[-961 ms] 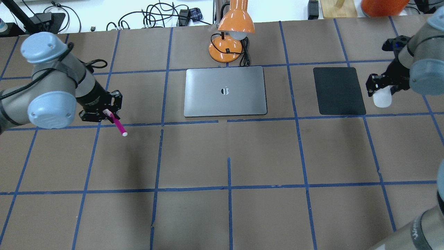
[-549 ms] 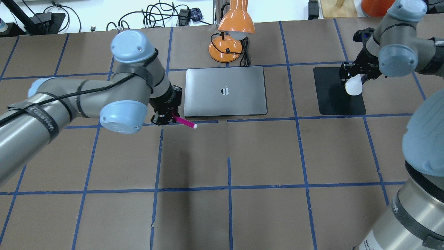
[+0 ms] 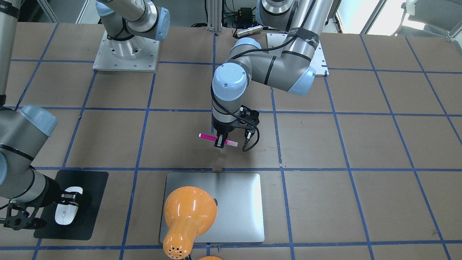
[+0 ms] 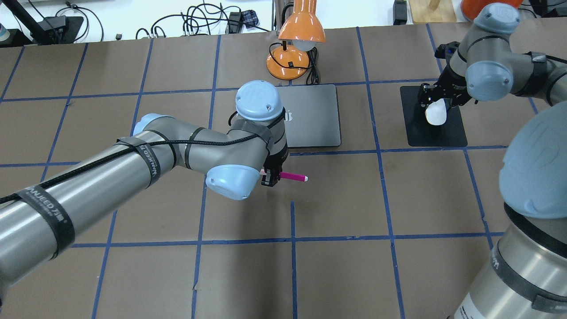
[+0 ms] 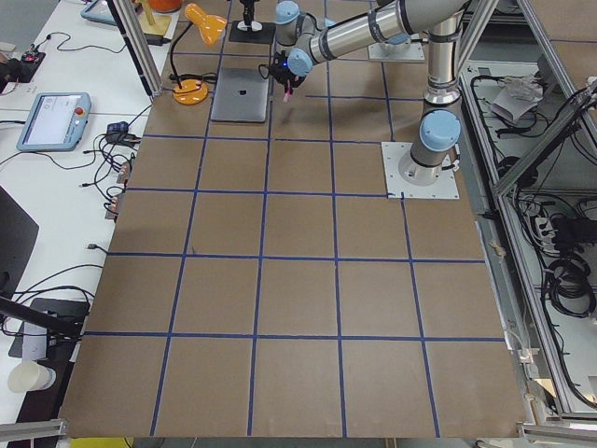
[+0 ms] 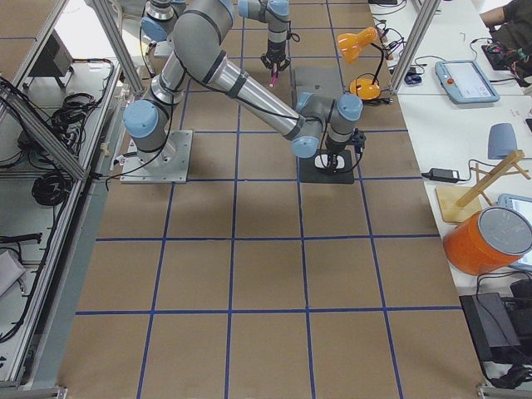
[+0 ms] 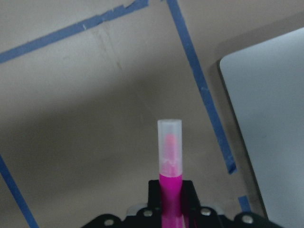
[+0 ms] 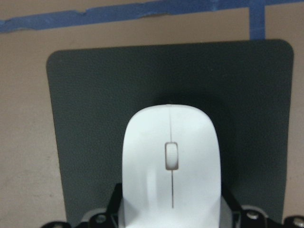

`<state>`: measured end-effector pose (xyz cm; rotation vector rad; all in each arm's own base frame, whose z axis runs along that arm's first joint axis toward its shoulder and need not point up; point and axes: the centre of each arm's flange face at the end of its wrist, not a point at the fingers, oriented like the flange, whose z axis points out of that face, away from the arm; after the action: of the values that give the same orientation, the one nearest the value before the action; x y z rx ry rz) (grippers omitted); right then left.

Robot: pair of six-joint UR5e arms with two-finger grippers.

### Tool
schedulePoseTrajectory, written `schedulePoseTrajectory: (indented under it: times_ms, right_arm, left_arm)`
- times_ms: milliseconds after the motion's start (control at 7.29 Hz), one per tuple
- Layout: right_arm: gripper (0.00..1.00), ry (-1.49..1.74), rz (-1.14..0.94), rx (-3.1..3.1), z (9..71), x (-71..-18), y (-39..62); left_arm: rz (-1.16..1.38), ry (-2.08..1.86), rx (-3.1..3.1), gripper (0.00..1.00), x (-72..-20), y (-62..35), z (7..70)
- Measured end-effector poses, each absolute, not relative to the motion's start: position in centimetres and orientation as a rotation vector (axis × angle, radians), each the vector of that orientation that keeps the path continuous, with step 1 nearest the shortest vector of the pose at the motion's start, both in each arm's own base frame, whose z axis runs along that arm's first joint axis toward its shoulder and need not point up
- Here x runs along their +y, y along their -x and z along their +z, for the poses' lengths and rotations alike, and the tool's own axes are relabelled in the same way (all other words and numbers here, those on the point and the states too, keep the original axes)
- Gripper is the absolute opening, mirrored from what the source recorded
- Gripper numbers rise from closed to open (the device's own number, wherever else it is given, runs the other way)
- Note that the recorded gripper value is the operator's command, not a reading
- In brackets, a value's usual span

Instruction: Place pen and mouse around notebook

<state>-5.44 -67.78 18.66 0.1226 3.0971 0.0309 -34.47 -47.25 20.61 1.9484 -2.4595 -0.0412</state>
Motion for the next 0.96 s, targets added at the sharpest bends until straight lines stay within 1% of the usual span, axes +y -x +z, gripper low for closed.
schedulePoseTrajectory:
  times_ms: [137,275,549,686,961]
  right_arm:
    - [1.0,-0.123,0.025,3.098,18.8,-67.9,5.4]
    - [1.0,-0.12,0.011,3.103,19.4,-68.0,5.3]
    - [1.0,-0.087,-0.039,3.122,23.3,-67.9,3.9]
    - [1.0,-0.06,-0.038,3.125,26.3,-67.3,2.6]
    - [1.0,0.003,-0.031,3.124,34.3,-64.0,-0.8]
  left_arm:
    - [-0.052,-1.975,-2.457,0.87,-46.9,35.3,18.9]
    - [-0.065,-1.991,-2.468,1.0,-46.6,35.8,17.6]
    - [-0.06,-1.979,-2.465,1.0,-46.8,35.9,18.0]
    - [-0.053,-1.883,-2.523,1.0,-47.2,35.3,19.2]
    - [-0.067,-1.334,-2.821,1.0,-48.2,31.8,24.0]
